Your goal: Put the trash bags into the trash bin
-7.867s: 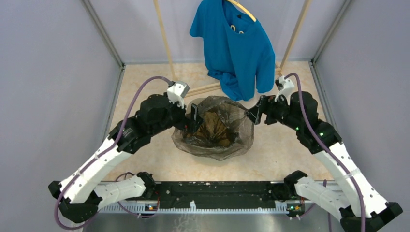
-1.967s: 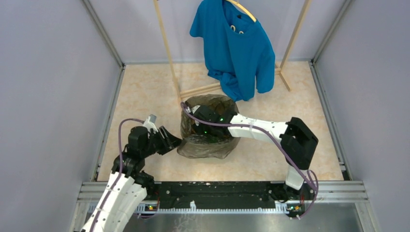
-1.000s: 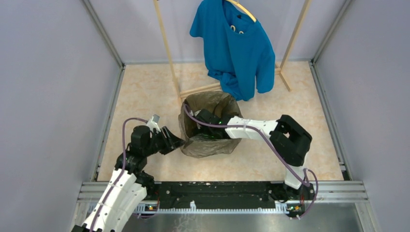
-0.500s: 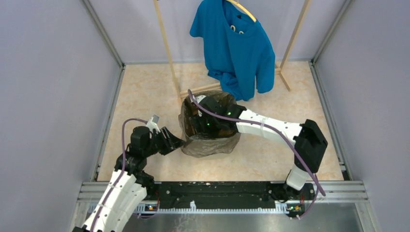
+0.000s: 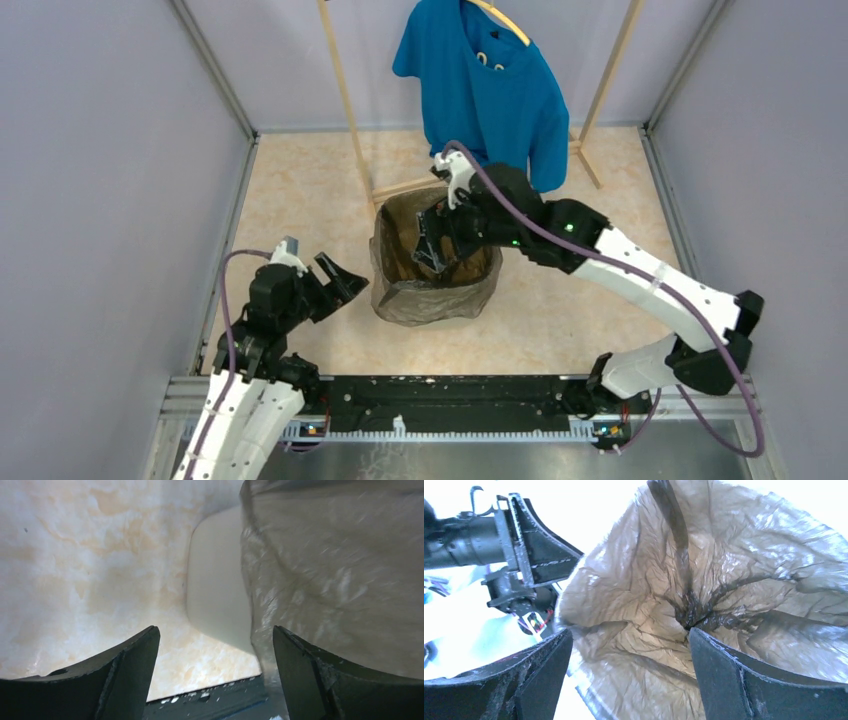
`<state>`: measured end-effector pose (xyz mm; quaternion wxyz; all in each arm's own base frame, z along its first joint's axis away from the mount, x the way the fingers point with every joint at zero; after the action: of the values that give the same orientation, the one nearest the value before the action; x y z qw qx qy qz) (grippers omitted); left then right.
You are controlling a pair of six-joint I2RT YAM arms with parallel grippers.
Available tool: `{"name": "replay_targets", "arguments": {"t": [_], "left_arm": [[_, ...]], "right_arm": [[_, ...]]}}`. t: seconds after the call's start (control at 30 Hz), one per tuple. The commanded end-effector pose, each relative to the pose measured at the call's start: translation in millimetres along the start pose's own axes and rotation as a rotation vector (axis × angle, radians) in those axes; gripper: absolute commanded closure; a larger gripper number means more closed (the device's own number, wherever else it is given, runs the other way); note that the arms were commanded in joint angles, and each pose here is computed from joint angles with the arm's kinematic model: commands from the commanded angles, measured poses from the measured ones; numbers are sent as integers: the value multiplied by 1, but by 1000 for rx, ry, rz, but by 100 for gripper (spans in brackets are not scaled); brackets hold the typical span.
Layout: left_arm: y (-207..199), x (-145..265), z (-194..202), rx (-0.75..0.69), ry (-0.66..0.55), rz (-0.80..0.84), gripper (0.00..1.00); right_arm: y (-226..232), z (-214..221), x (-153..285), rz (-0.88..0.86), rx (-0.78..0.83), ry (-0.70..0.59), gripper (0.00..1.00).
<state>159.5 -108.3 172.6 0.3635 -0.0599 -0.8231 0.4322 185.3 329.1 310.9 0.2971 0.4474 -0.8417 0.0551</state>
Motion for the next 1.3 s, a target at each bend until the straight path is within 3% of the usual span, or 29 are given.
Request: {"name": "replay_targets", "arguments": {"t": [0.0,0.2,0.33,0.47,0.7,1.07,1.27], "left_arm": [[-12,11,-28,-27,-127,-27,8],[-6,-22,-36,-174,-73,-86,6],[-12,-50,-28,-198,56,-61,10],[-24,-72,-14,-203,183,40,12],[-49,-94,2,-223,239,200,6],[-133,-135,97,-197,419,392,6],[-199,-186,132,-222,459,463,5]], "right_arm": [[4,-27,48,-17,31,-112,12],[10,-37,86,-51,23,-216,10],[4,-29,107,-24,11,-239,7],[-2,-21,130,5,-3,-274,7],[4,-11,159,-58,14,-362,2],[2,-5,185,-59,0,-412,1],[-3,-2,197,-33,-15,-435,1]]}}
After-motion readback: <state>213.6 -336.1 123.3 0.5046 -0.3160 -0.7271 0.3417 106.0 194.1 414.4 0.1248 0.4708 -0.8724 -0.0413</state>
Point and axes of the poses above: each gripper's point midway between its finger pads, its own x axis back along the fingers, its own y axis along the line the jaws close on, z = x × y, the point moved 2 cm from there along x, back along the fingers, and after that the axes turned 8 degrees about x, right-handed, at the moved point
